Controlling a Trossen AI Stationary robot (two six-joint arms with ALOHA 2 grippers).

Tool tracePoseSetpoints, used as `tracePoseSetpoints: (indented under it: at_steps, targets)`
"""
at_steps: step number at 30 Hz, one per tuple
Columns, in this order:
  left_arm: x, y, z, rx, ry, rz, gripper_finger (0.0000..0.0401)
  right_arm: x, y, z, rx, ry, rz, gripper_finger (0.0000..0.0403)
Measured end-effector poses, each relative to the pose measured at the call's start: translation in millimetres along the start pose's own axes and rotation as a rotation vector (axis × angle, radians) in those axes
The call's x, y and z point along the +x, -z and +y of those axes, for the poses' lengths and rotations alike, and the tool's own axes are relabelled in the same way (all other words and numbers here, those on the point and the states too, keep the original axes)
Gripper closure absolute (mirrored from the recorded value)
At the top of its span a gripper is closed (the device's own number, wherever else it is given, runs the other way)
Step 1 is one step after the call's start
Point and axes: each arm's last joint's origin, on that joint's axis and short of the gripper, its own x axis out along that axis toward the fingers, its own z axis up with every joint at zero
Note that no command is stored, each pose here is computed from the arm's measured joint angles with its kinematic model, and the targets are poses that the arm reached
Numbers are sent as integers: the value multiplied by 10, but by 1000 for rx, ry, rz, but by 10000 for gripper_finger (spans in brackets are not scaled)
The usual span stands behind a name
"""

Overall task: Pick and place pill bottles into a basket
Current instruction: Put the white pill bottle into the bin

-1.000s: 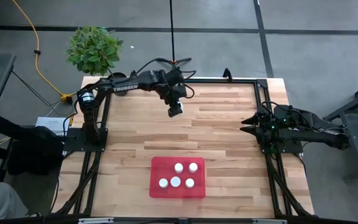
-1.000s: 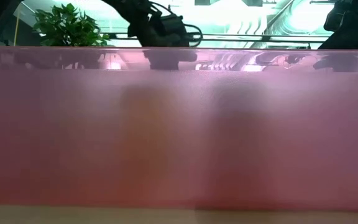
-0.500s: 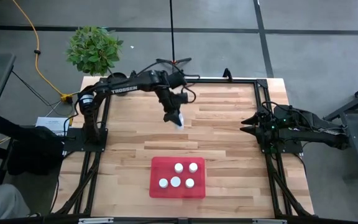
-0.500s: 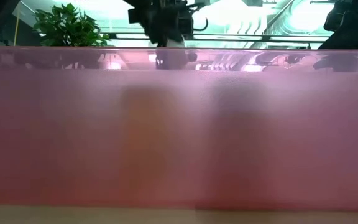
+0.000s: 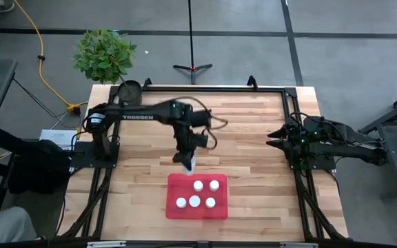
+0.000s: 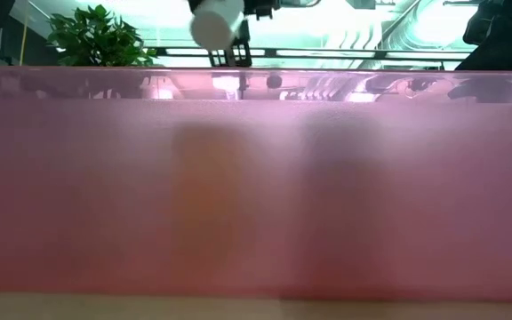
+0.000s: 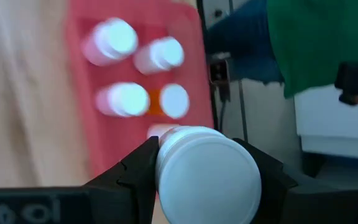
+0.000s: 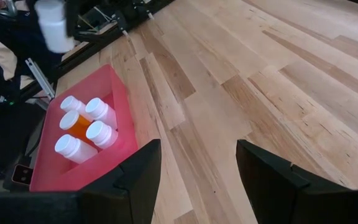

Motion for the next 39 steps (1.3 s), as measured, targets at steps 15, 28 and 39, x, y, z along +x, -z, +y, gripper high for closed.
tracePoseSetpoints:
  at_steps: [15, 28, 39]
  targets:
    - [707, 142, -729, 41, -265, 154, 192, 0, 2, 3, 0, -10, 5, 203]
    - [1136, 363, -1270, 108, -792, -3, 192, 0, 2, 4, -1, -14, 8, 203]
    - [1475, 547, -1173, 40, -760, -34, 192, 0, 2, 5, -1, -15, 8, 203]
